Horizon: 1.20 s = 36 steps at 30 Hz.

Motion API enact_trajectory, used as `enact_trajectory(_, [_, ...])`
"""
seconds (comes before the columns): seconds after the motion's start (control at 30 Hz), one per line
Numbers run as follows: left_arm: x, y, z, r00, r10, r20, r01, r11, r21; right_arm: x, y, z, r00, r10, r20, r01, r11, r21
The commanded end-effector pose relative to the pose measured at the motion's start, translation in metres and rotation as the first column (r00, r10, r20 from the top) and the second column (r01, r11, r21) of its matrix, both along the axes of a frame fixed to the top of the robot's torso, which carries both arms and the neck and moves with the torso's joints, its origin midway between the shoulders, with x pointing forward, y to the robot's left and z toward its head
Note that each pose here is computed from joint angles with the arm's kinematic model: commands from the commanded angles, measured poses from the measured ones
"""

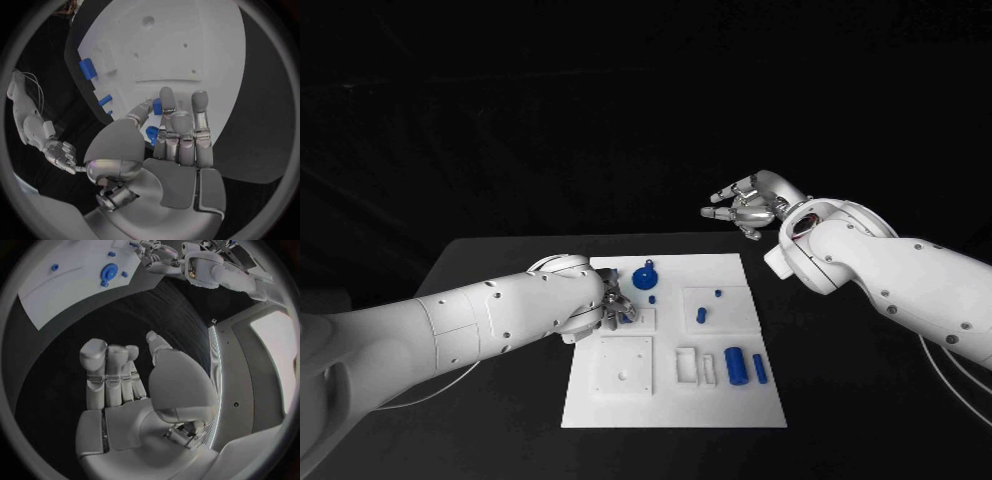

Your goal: Assemble the parts on the task board

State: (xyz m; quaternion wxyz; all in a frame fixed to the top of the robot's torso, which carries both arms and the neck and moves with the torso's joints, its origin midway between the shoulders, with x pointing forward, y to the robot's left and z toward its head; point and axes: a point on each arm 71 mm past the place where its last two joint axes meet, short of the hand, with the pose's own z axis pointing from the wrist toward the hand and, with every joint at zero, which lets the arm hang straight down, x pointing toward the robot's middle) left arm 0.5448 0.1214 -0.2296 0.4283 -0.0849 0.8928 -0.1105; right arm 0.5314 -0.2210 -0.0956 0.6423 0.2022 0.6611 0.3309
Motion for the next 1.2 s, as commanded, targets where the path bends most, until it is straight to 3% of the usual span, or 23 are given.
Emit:
enact_trajectory(0.03, [-0.0023, -0.001, -0.0061, 1.0, -0.01, -0.021, 0.011, 1.0, 0.028, 0.0, 0.001, 0.0, 1.0, 0.01, -0.001, -0.01, 1.0, -0.012])
enact_trajectory(0.7, [-0.0015, -0.003, -0.0098, 0.999, -0.015, -0.032, 0.016, 0.999, 0.032, 0.0, 0.002, -0.001, 1.0, 0.011, -0.003, -0.011, 1.0, -0.012])
enact_trajectory(1.2, [0.0016, 0.009, -0.009, 1.0, 0.013, -0.006, -0.013, 1.0, 0.022, 0.001, -0.001, -0.001, 1.0, 0.004, -0.003, -0.004, 1.0, -0.01])
